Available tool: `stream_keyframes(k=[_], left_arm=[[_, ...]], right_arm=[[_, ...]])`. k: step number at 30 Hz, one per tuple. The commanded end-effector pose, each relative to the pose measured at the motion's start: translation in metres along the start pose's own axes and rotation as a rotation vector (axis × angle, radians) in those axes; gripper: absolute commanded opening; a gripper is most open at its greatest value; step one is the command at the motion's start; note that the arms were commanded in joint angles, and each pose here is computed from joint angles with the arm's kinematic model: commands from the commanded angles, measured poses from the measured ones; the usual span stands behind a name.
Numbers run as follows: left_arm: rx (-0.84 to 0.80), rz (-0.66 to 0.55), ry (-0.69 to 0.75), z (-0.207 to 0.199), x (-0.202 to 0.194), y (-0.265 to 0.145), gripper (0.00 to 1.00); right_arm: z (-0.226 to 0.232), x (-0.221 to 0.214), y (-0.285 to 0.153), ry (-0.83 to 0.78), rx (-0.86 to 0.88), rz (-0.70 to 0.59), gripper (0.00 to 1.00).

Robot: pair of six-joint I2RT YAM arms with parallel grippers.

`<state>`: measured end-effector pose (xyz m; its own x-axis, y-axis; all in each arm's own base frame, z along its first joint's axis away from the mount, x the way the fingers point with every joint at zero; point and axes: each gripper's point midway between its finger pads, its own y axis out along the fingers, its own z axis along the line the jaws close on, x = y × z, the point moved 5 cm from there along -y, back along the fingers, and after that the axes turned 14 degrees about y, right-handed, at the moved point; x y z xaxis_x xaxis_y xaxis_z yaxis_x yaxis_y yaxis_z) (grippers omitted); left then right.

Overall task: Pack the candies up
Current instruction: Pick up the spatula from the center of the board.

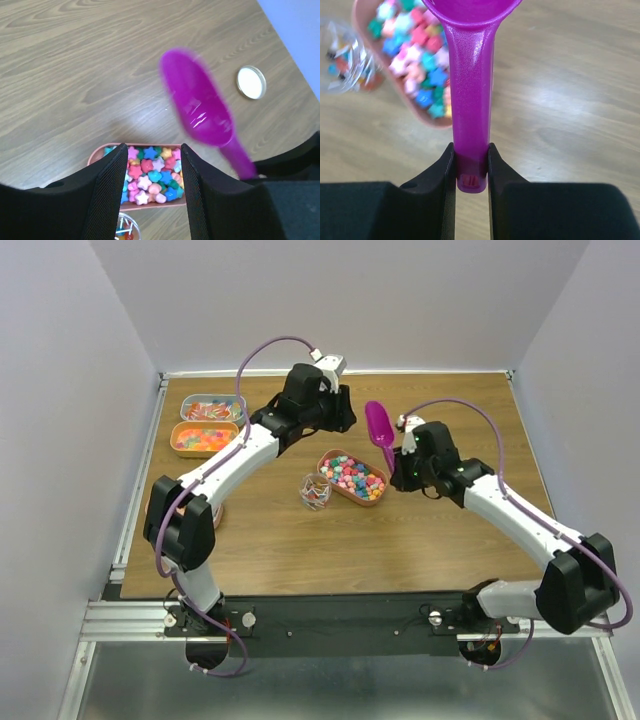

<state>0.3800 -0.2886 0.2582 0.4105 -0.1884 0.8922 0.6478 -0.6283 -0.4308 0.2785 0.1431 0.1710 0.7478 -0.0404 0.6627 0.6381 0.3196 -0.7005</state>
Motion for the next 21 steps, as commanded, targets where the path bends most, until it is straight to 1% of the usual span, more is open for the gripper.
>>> stream_keyframes(k=[1,2,6,11,21], left_arm=[[-0.08,-0.012,0.043,-0.013,0.004,-0.009,0.55],[-0.069,-0.022,0.045,-0.012,0.006,-0.012,0.55],[-0.033,-0.015,0.066,-0.006,-0.002,-0.012,0.55],[0.04,0.065,0.086,0.008,-0.025,-0.002,0.55],[0.108,0.131,0.099,0.03,-0.046,0.003,0.54]], right_arm=[[0.023,-0.021,-0.001,-0.13,0.051,0.142,0.06],[0.027,-0.026,-0.001,-0.15,0.051,0.161,0.06],[0.038,-0.029,-0.001,-0.184,0.066,0.173,0.06],[0.052,-0.027,-0.005,-0.233,0.093,0.17,0.05],[0.06,-0.019,-0.02,-0.263,0.13,0.116,0.06]])
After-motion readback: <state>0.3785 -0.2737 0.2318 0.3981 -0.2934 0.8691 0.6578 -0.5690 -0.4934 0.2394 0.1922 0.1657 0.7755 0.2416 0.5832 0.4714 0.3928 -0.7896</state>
